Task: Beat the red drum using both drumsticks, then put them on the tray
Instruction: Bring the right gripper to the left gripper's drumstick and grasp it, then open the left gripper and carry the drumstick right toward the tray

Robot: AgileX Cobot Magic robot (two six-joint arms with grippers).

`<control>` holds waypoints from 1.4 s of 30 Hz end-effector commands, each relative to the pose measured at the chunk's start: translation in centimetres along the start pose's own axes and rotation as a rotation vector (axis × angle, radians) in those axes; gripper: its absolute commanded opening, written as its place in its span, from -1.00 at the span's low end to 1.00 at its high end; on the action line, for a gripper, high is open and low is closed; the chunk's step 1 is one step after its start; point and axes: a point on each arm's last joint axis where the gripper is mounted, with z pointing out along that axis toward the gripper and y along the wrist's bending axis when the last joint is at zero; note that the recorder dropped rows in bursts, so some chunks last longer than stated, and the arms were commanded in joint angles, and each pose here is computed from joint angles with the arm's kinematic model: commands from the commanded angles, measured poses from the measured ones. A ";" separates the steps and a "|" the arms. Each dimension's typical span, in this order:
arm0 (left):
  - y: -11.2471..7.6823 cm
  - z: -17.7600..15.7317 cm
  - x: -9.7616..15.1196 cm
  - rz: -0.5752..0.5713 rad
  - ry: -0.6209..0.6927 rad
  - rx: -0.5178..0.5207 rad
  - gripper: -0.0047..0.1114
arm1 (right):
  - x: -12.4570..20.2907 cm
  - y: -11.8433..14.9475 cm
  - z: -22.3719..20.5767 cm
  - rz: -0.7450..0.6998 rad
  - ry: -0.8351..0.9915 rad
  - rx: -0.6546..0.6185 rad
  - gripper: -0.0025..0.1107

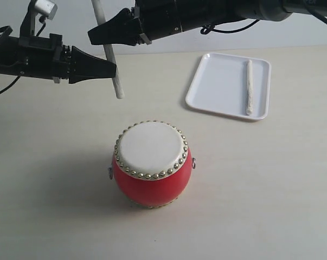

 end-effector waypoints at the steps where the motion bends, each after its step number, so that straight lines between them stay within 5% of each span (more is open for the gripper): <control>1: 0.0 0.0 -0.1 -0.010 -0.022 -0.004 -0.92 | -0.1 0.3 0.0 0.029 -0.006 -0.015 -0.96; 5: 0.0 -0.1 -0.2 -0.015 -0.029 -0.006 -0.77 | -0.1 0.3 0.0 0.041 -0.006 -0.015 -0.96; 14: 0.2 -0.3 -0.3 -0.020 -0.042 -0.014 0.17 | -0.3 0.4 -0.2 0.159 -0.004 -0.012 -0.96; 18: 0.8 -1.3 -0.1 -0.035 -0.050 -0.039 0.29 | -0.5 0.0 -1.3 0.256 0.023 0.053 -0.96; 23: 2.0 -3.8 0.0 -0.132 -0.090 -0.100 0.21 | -1.1 -1.9 -5.9 0.375 0.042 0.318 -0.96; 25: 2.5 -4.8 0.0 -0.211 -0.118 -0.121 -0.09 | -1.3 -3.0 -8.9 0.439 0.017 0.471 -0.96; 28: 2.7 -5.3 0.1 -0.260 -0.128 -0.130 -0.93 | -0.4 -5.0 -14.3 0.582 0.020 0.791 -0.96; 32: 3.0 -5.4 -0.1 -0.308 -0.131 -0.193 -0.92 | 1.6 -6.1 -17.0 0.761 0.086 1.003 -0.96; 35: 2.9 -6.0 -0.3 -0.327 -0.059 -0.327 -0.92 | 3.0 -7.4 -16.7 0.838 0.069 1.027 -0.96; 42: 1.2 -6.1 -1.5 -0.284 0.025 -0.405 -0.92 | 6.3 -10.2 -16.1 0.964 0.037 1.075 -0.96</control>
